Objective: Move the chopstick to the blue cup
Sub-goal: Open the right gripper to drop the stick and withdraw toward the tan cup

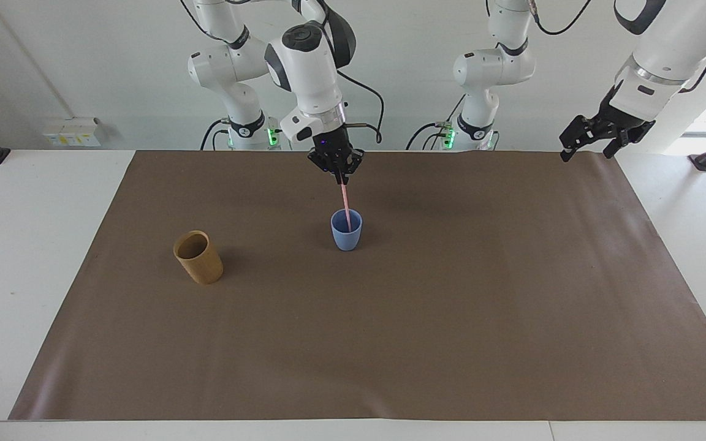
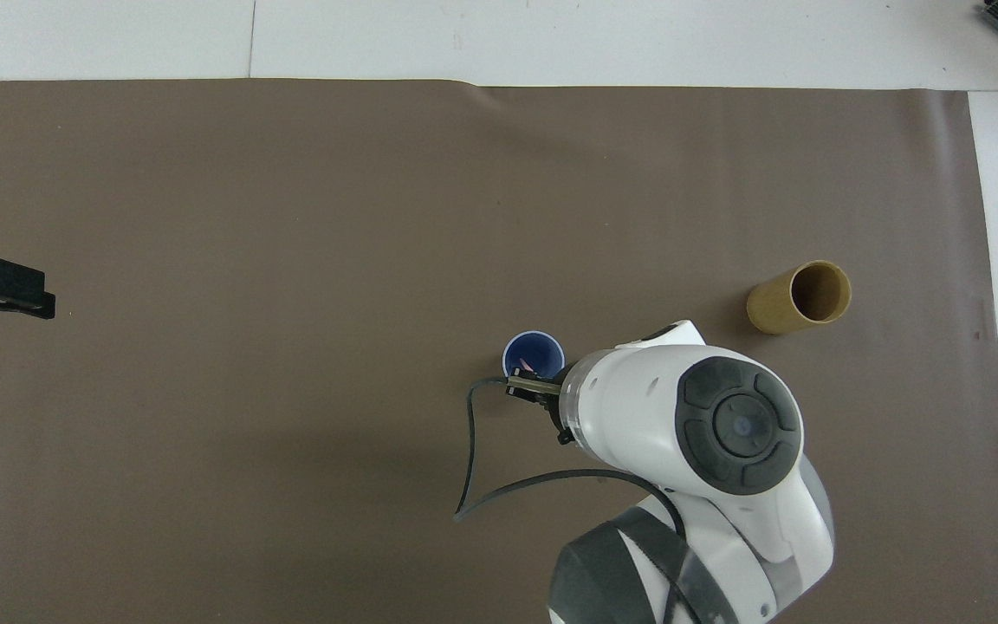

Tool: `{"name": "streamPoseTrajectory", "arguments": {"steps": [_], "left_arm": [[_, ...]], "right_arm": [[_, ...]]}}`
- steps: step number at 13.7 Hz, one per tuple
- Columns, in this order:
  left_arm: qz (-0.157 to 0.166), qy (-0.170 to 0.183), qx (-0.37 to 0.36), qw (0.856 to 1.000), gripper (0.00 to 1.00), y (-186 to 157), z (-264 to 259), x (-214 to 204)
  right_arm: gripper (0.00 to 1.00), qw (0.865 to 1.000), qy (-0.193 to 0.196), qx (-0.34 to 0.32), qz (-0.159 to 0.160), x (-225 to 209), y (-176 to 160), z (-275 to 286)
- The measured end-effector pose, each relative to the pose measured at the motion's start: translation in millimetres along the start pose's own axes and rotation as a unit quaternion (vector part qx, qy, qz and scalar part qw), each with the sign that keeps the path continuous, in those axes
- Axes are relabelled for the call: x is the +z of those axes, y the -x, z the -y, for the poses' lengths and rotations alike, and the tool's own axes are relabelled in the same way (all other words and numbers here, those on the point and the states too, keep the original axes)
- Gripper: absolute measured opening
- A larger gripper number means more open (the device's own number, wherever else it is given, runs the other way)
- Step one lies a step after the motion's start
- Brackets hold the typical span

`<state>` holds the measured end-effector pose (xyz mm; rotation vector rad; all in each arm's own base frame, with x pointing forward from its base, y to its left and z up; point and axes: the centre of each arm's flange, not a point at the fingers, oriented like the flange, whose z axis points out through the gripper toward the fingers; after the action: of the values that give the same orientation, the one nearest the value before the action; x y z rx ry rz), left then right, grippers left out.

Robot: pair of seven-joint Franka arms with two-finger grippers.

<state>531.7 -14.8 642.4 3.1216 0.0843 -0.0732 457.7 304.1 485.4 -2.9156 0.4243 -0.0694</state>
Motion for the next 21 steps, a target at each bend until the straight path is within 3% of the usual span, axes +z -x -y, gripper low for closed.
{"name": "streamPoseTrajectory", "arguments": {"steps": [1,2,3,5,10,11,14,21], "left_arm": [[-0.001,0.000,-0.003,1.000,1.00,0,3,-1],[-0.001,0.000,-0.005,1.000,1.00,0,6,-1],[-0.001,0.001,-0.006,1.000,1.00,0,7,-1],[-0.001,0.000,-0.006,1.000,1.00,0,7,-1],[-0.001,0.000,-0.006,1.000,1.00,0,7,-1],[-0.001,0.000,-0.006,1.000,1.00,0,7,-1],[-0.001,0.000,-0.006,1.000,1.00,0,7,-1],[-0.001,0.000,-0.006,1.000,1.00,0,7,-1]], "right_arm": [[0.27,1.000,-0.001,-0.004,-0.001,0,0,0],[0.27,1.000,-0.001,-0.006,-0.001,0,0,0],[0.35,1.000,-0.001,-0.008,-0.002,0,0,0],[0.41,1.000,0.003,-0.014,-0.010,-2,-2,0],[0.94,0.998,0.000,-0.020,-0.059,-40,-34,-15],[1.00,0.997,-0.002,-0.025,-0.070,-53,-47,-28],[1.00,0.995,0.010,-0.049,-0.088,-102,-80,-78],[1.00,0.995,0.079,-0.027,-0.052,-166,-112,-133]]}}
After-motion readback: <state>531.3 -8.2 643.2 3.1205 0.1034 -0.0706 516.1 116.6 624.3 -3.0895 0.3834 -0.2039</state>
